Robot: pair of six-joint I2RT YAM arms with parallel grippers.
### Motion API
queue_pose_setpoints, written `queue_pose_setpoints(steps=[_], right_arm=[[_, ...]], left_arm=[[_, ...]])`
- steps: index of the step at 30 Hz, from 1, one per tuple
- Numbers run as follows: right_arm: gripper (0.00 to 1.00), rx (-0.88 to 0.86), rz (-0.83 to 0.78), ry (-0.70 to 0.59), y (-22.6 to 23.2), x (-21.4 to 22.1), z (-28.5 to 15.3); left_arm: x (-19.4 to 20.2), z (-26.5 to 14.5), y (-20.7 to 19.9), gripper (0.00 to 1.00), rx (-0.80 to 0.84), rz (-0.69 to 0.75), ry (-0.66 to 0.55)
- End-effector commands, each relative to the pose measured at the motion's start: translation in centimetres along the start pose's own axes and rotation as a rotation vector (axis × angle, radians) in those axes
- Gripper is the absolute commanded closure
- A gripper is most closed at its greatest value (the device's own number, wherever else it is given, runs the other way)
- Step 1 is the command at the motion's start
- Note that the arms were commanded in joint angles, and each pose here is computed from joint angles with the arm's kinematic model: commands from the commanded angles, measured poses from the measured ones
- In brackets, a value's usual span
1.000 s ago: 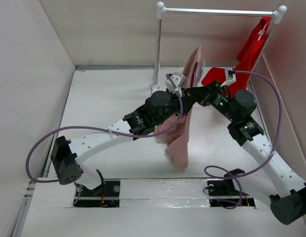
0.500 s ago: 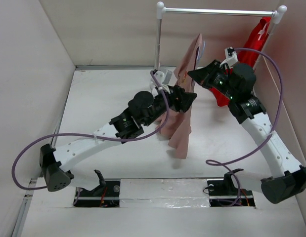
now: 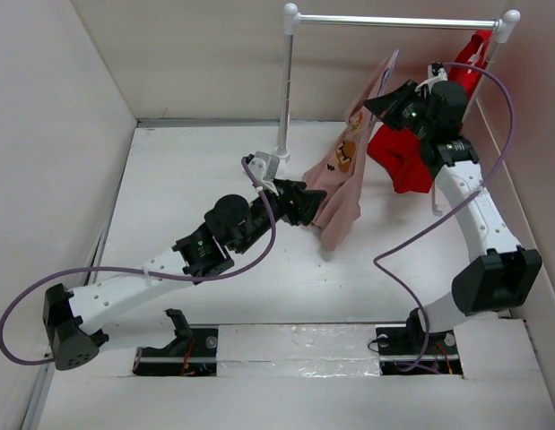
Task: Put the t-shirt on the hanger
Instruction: Place the hanger at the clothesline.
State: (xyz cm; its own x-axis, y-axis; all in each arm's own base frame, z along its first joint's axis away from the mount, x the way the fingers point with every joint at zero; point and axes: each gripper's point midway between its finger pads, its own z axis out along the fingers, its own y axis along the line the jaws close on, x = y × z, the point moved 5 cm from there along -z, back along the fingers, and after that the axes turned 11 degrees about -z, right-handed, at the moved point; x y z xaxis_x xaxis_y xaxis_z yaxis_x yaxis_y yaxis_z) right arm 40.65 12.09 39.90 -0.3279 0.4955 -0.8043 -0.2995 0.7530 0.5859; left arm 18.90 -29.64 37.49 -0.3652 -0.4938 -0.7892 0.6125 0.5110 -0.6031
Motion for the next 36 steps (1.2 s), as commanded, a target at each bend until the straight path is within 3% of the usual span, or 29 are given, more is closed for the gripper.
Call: queue_pose_setpoints(steps=[1, 12, 20, 36], right_arm=[[1.00, -0.170, -0.058, -0.184, 3.0, -6.0, -0.7], [1.00, -0.142, -0.064, -0.255, 0.9, -9.6, -0.6], [1.00, -0.081, -0.074, -0.288, -2.1, -13.1, 0.4], [1.00, 0.000, -0.024, -0.261, -9.1, -15.4, 2.2]], left_arm=[[0.1, -1.2, 0.3, 0.45, 0.017, -0.028, -0.024], [6.5, -2.6, 4.3, 0.46, -0.039, -0.065, 0.122], [7.4, -2.5, 4.1, 0.47, 0.001, -0.074, 0.155], [9.4, -1.8, 4.1, 0.49, 0.040, -0.087, 0.216]])
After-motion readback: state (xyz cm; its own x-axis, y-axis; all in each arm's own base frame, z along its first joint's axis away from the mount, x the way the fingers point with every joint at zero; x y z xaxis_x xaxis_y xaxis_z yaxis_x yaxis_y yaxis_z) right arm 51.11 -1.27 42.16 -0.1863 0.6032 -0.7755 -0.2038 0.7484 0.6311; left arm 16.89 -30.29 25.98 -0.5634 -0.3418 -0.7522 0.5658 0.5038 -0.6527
